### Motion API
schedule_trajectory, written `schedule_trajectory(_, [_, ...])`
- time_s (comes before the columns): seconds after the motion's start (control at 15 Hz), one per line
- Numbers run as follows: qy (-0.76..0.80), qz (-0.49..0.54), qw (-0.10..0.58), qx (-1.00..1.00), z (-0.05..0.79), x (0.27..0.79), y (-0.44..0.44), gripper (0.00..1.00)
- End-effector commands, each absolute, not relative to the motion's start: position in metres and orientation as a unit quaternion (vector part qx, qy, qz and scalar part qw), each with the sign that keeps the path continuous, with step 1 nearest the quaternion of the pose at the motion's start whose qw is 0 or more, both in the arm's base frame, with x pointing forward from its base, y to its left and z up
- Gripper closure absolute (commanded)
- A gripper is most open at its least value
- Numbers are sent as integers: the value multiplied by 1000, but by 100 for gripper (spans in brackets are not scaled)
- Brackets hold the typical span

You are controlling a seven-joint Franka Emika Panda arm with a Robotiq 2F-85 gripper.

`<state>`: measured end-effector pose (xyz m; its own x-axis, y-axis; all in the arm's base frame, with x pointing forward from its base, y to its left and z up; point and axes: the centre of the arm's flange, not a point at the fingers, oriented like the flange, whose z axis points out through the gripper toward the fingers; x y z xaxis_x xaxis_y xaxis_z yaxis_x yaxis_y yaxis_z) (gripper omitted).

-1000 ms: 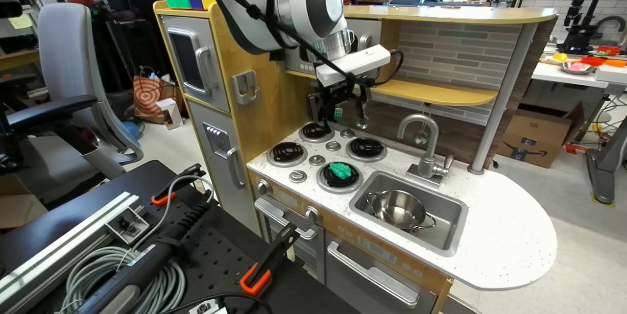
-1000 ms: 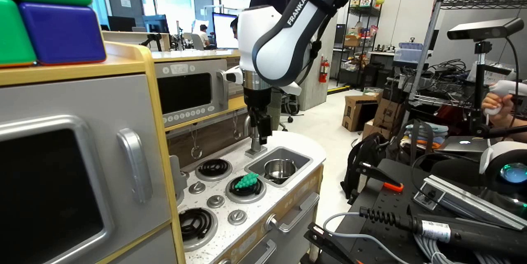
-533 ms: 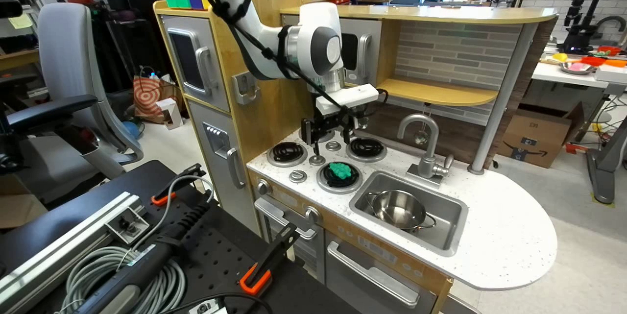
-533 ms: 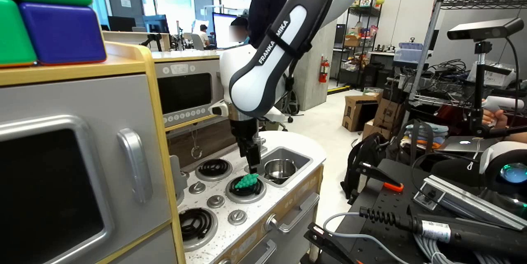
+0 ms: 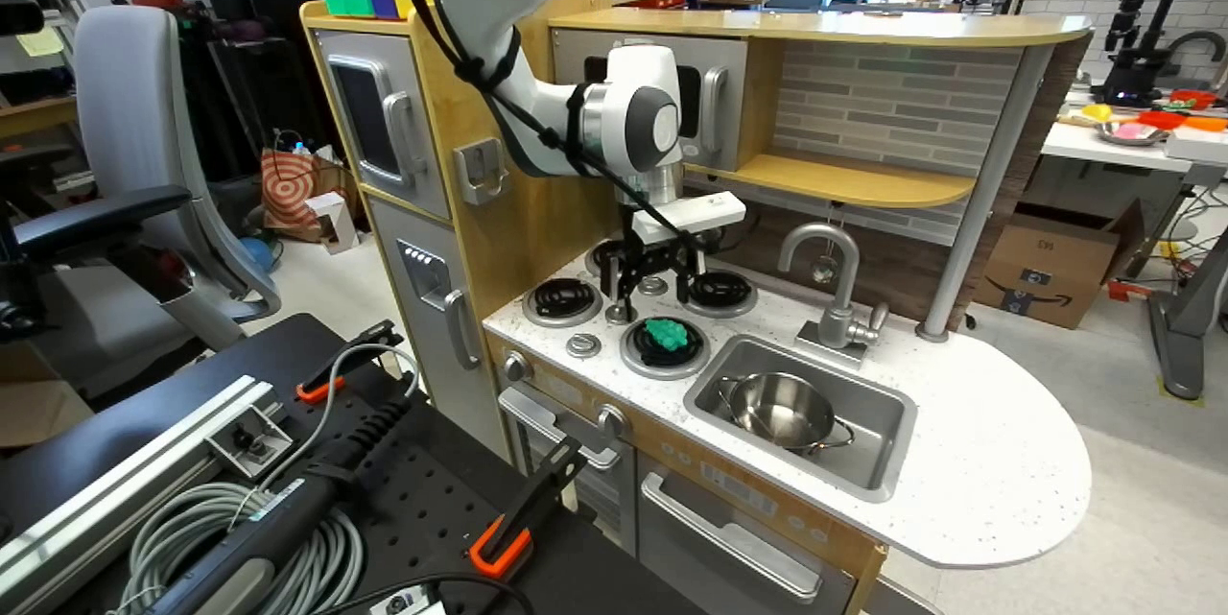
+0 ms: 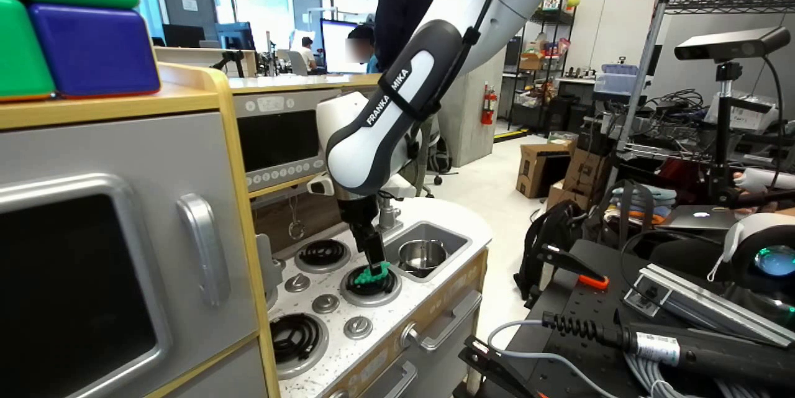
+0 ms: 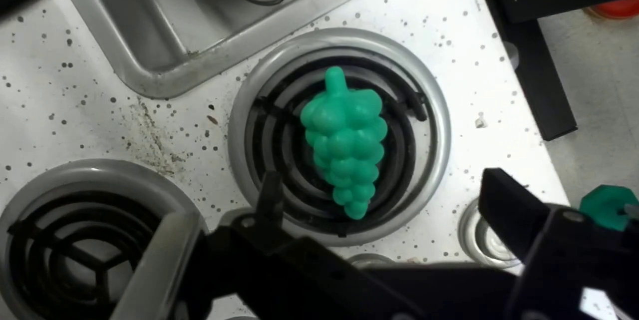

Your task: Take the blue toy from the stove and put it in the pot

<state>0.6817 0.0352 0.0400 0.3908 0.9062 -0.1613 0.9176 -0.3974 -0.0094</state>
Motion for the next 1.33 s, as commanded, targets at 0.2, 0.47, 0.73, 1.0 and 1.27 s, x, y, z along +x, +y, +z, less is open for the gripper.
schedule_trajectory(0.2, [556,-90,48,825,-11,705,56,8])
schedule_trajectory(0.47, [558,-79,53,824,-11,684,49,39])
schedule_trajectory(0.73, [560,-56,60,825,13,668,46,65])
schedule_trajectory(1.0, [549,-10,83,832,33,659,36,91])
schedule_trajectory(1.27, [516,27,110,849,53,651,10,94])
